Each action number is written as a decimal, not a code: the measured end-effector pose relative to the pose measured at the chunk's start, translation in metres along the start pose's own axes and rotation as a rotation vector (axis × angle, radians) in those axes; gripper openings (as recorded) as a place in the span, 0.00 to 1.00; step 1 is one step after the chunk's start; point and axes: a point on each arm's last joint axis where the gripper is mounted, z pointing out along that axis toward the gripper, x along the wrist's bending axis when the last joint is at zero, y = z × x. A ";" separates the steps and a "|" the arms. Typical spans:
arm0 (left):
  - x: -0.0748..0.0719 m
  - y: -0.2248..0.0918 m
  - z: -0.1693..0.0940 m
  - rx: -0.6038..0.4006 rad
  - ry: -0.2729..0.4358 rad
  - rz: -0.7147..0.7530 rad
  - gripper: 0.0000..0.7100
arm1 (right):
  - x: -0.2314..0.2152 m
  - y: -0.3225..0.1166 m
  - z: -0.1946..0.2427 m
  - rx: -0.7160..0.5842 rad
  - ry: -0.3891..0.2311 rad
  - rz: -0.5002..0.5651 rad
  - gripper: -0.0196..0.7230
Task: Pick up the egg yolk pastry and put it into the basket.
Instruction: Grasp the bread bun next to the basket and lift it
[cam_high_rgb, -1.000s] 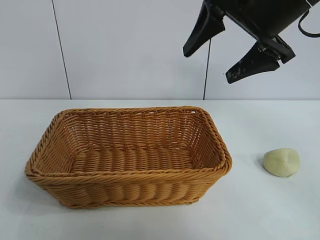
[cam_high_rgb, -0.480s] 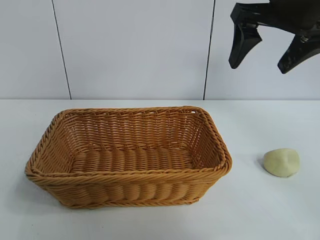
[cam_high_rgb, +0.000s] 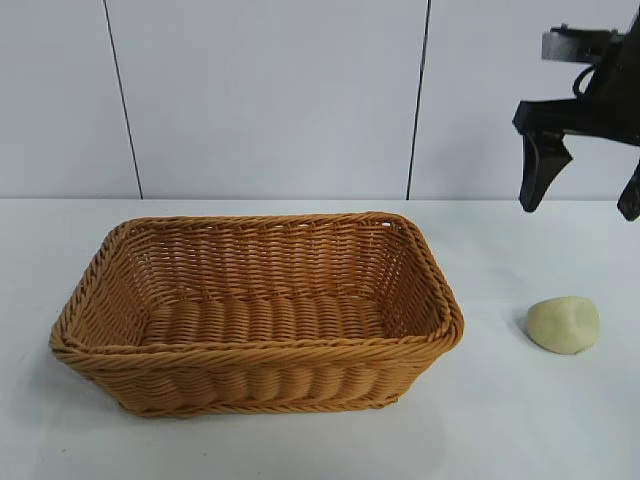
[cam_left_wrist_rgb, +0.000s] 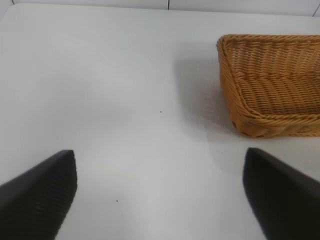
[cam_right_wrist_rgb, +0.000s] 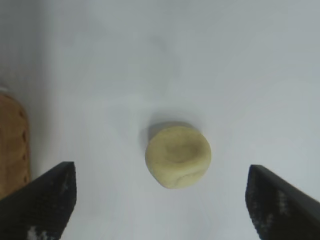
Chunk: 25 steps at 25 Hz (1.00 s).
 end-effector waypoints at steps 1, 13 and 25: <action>0.000 0.000 0.000 0.000 0.000 0.000 0.98 | -0.001 0.000 0.011 0.025 -0.003 0.001 0.88; 0.000 0.000 0.000 0.000 0.000 0.000 0.98 | -0.005 -0.011 0.086 0.195 -0.021 0.017 0.80; 0.000 0.000 0.000 0.000 0.000 0.000 0.98 | -0.003 -0.007 0.062 0.158 -0.013 0.004 0.12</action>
